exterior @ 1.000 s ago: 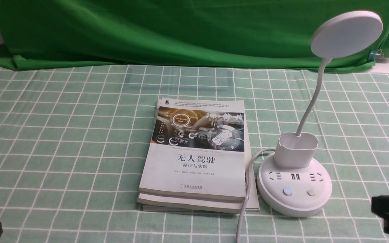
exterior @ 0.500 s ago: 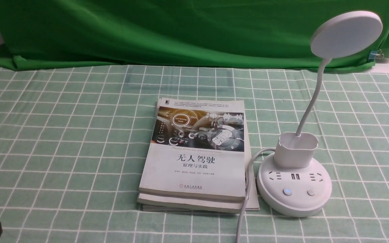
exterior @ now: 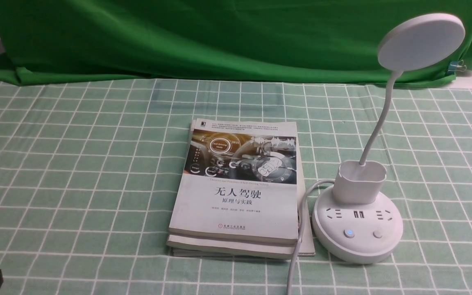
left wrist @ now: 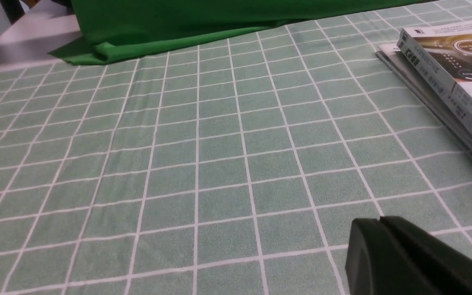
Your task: Turn off the desk lamp on the blue coffee tablecloth by hand.
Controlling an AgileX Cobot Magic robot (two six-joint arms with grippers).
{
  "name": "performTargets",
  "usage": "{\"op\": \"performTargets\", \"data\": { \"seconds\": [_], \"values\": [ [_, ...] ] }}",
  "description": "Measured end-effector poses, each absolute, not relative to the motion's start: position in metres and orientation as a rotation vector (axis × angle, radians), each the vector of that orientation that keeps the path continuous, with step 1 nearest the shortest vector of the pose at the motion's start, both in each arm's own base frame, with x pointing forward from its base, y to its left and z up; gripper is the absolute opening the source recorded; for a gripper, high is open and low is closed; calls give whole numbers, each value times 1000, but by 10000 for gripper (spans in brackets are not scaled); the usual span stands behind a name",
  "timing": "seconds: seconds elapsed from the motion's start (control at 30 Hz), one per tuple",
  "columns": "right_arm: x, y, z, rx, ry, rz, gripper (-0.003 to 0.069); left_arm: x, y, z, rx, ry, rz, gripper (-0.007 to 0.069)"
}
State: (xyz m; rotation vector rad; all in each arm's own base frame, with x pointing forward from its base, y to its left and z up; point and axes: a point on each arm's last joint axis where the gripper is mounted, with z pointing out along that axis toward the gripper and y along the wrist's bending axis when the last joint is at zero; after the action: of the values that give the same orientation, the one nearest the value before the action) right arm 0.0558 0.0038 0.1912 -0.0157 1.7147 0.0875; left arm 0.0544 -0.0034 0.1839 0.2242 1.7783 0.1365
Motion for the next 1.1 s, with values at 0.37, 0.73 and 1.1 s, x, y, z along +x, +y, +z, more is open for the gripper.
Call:
{"op": "performTargets", "data": {
  "seconds": [0.37,0.73,1.1],
  "values": [
    [56,4,191,-84,1713,30,33,54,-3,184,224,1778,136,0],
    [56,4,191,-68,1714,47,33,54,-3,184,224,1778,136,0],
    [56,4,191,-48,1715,64,46,54,-3,184,224,1778,136,0]
  ]
}}
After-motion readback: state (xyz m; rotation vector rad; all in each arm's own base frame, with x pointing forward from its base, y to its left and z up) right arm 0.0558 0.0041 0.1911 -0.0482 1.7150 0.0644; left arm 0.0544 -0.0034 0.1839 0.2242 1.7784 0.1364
